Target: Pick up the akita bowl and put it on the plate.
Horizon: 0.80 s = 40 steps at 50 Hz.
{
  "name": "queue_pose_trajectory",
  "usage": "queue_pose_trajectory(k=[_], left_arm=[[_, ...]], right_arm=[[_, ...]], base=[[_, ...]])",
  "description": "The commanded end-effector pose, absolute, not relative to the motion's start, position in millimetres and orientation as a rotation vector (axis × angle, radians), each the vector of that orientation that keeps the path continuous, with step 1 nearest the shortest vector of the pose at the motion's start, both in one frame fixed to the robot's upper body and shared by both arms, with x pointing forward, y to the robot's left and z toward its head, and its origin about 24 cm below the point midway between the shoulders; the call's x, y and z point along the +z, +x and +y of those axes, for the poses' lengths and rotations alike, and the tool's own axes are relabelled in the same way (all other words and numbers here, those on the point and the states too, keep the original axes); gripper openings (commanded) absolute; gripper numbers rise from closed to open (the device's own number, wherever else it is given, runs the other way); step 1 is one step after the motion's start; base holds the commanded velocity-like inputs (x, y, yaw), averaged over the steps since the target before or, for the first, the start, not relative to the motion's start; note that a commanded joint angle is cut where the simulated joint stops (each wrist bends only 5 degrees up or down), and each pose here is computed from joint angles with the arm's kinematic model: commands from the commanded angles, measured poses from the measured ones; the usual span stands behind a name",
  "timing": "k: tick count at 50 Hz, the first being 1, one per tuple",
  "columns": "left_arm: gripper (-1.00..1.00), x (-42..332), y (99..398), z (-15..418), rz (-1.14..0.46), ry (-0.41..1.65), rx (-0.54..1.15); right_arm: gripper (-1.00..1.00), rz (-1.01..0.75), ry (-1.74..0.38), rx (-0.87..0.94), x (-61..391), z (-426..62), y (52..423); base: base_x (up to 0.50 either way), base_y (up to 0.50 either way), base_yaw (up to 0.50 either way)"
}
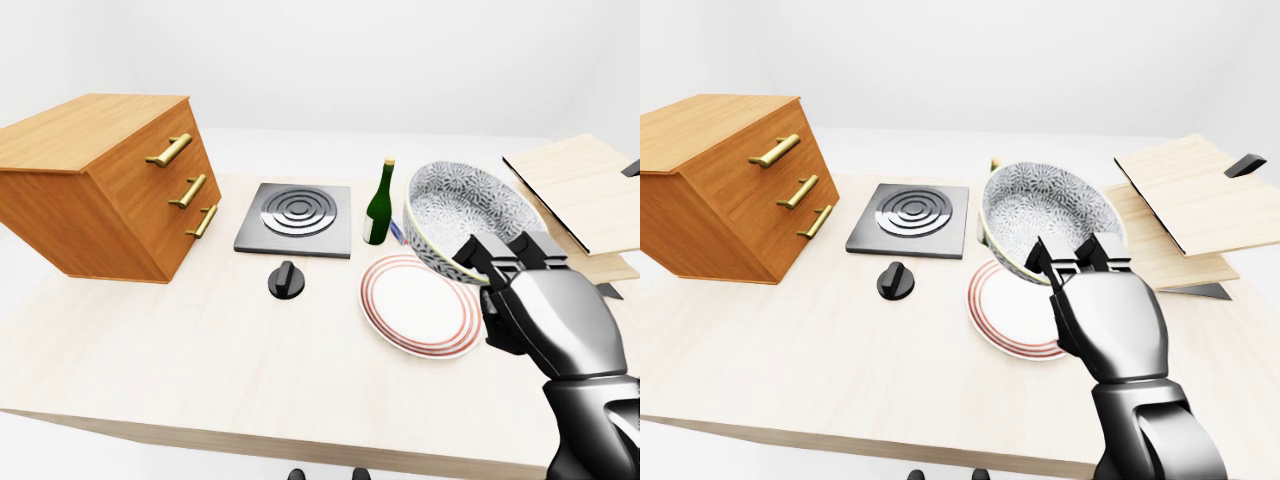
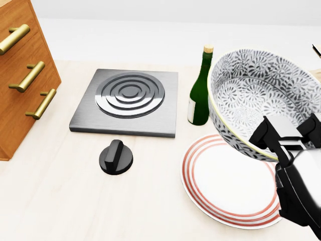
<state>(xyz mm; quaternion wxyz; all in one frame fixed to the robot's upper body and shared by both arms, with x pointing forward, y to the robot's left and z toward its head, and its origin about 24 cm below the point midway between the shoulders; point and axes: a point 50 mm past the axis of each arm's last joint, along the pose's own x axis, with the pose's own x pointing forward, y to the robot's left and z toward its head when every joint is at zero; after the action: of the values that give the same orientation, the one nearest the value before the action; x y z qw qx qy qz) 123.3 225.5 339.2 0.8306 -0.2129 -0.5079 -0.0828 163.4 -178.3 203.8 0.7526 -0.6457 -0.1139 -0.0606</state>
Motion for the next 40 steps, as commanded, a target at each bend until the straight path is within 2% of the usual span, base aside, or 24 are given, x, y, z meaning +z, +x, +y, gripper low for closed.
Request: queue_pose_trajectory(k=[1,19,24,30,40], left_arm=[[1.0,338.6,122.3,224.5,-1.076,-0.45,-0.18],[1.0,338.3,124.7,225.2,-1.077,-0.455,-0.172],[1.0,339.4,122.9,224.7,-1.078,-0.454,-0.184],[1.0,338.8,123.0,224.2,-1.076,-0.452,-0.183],[1.0,339.0,121.7,223.4,-1.075,-0.451,-0.191]], right_arm=[[-1.0,-0.151,-1.457,-0.069,188.4,-184.6,163.5],[-1.0,0.043,-1.408,0.196,131.1,-174.4,185.3],[-1.0,0.179,-1.428,0.257,104.1,-183.0,192.0],[-1.0,0.255,-1.449,0.257,93.7,-200.7,205.2],[-1.0,0.215,-1.449,0.209,106.3,-205.2,205.4]], base=[[0.0,0.0,0.0],[0.0,0.0,0.0],[0.0,0.0,0.0],[0.0,0.0,0.0],[0.0,0.0,0.0]])
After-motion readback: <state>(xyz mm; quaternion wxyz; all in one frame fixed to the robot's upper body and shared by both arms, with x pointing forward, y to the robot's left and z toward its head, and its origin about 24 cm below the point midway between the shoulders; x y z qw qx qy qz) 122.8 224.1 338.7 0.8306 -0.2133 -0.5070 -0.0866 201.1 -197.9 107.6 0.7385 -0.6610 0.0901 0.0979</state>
